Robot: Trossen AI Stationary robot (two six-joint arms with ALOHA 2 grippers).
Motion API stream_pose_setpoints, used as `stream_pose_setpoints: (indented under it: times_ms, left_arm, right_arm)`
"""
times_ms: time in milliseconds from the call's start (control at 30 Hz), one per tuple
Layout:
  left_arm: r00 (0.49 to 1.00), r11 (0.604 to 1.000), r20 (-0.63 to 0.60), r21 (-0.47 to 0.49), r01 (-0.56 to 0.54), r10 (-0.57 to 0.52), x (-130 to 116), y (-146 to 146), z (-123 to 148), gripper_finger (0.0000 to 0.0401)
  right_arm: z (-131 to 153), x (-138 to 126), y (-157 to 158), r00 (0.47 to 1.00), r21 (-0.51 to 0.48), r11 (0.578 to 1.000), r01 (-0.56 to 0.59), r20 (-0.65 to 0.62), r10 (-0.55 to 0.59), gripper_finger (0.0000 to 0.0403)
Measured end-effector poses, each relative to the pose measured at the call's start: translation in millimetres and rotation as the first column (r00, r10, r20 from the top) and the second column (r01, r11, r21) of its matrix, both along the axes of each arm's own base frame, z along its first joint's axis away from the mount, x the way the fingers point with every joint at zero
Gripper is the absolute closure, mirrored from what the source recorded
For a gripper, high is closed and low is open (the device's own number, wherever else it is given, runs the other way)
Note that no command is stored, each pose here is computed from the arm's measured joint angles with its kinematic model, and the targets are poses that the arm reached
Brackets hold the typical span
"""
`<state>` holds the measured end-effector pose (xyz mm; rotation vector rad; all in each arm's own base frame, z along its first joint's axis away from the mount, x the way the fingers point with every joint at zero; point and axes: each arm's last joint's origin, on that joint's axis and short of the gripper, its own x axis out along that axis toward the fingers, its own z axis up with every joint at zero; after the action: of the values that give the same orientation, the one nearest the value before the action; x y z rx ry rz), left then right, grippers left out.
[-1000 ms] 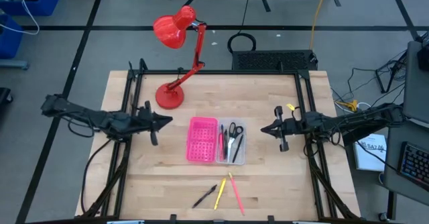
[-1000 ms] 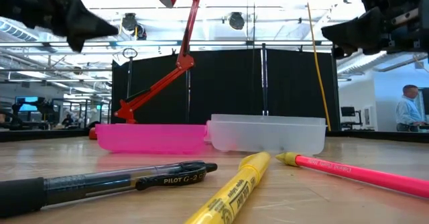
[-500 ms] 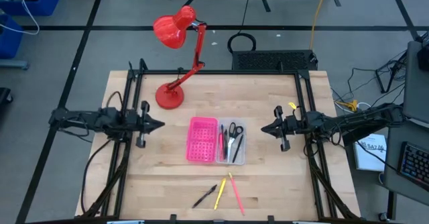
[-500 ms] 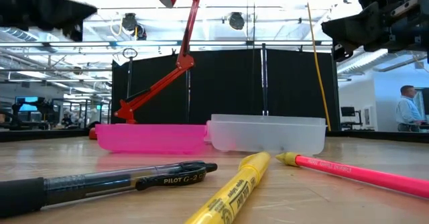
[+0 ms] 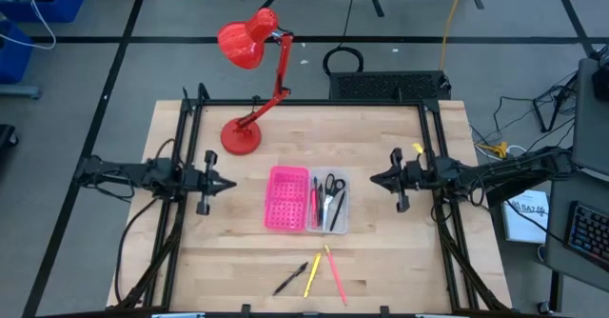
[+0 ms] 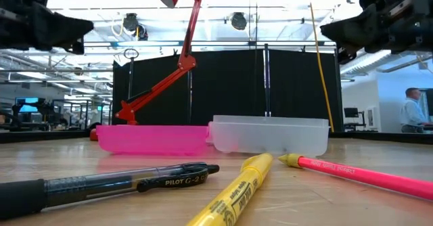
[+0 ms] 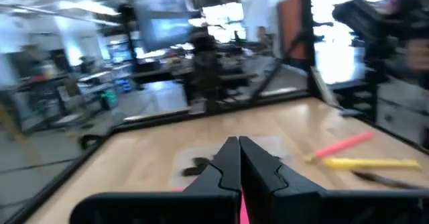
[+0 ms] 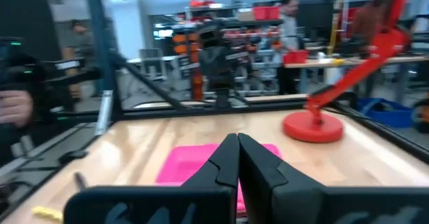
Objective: Pick & place school supplies into a supply box
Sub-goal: Put the pink supply in the pink box
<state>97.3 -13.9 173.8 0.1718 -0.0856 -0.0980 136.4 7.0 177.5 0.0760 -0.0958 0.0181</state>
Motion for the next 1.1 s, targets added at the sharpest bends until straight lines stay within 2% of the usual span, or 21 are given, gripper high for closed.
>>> stream_pose_setpoints:
  times_ms: [133, 300, 400, 467, 533, 633, 733, 900, 1100]
  left_arm:
    - [0.999, 1.000, -0.047, 0.010, 0.017, -0.016, 0, -1, -5, 0.0397]
    - [1.000, 0.997, -0.016, 0.074, 0.014, -0.013, 0, -1, -2, 0.0396]
    - [1.000, 0.995, 0.004, 0.098, -0.011, 0.010, 0, 0, -1, 0.0389]
    - [0.999, 0.996, 0.001, 0.078, -0.044, 0.044, 0, 1, -1, 0.0388]
    - [0.996, 0.995, -0.007, 0.041, -0.090, 0.091, 0, 2, -1, 0.0390]
    - [0.990, 0.990, -0.013, 0.004, -0.143, 0.143, 0, 4, -1, 0.0397]
    - [0.986, 0.986, -0.002, -0.008, -0.166, 0.166, 0, 5, 0, 0.0395]
    - [0.985, 0.986, 0.040, -0.003, -0.169, 0.169, 0, 5, 4, 0.0370]
    - [0.978, 0.982, 0.085, 0.003, -0.189, 0.188, -1, 5, 9, 0.0362]
  right_arm:
    - [0, 0, -2, 0.998, 0.002, 0.998, 0.062, -0.002, -0.062, 0.0403]
    - [-8, 0, -1, 0.995, -0.036, 0.998, 0.046, -0.085, -0.049, 0.0403]
    - [-10, 1, -4, 0.983, -0.011, 0.988, 0.153, -0.097, -0.153, 0.0403]
    - [-8, 1, -6, 0.978, 0.048, 0.980, 0.193, -0.088, -0.188, 0.0403]
    - [-14, 3, -3, 0.973, 0.075, 0.985, 0.158, -0.181, -0.143, 0.0403]
    - [10, 16, 10, 0.964, 0.098, 0.986, 0.132, -0.246, -0.104, 0.0403]
    - [35, 32, 29, 0.928, 0.086, 0.979, 0.187, -0.341, -0.147, 0.0403]
    - [85, 68, 87, 0.866, 0.049, 0.980, 0.195, -0.478, -0.148, 0.0403]
    - [109, 116, 152, 0.711, 0.034, 0.958, 0.285, -0.678, -0.188, 0.0403]
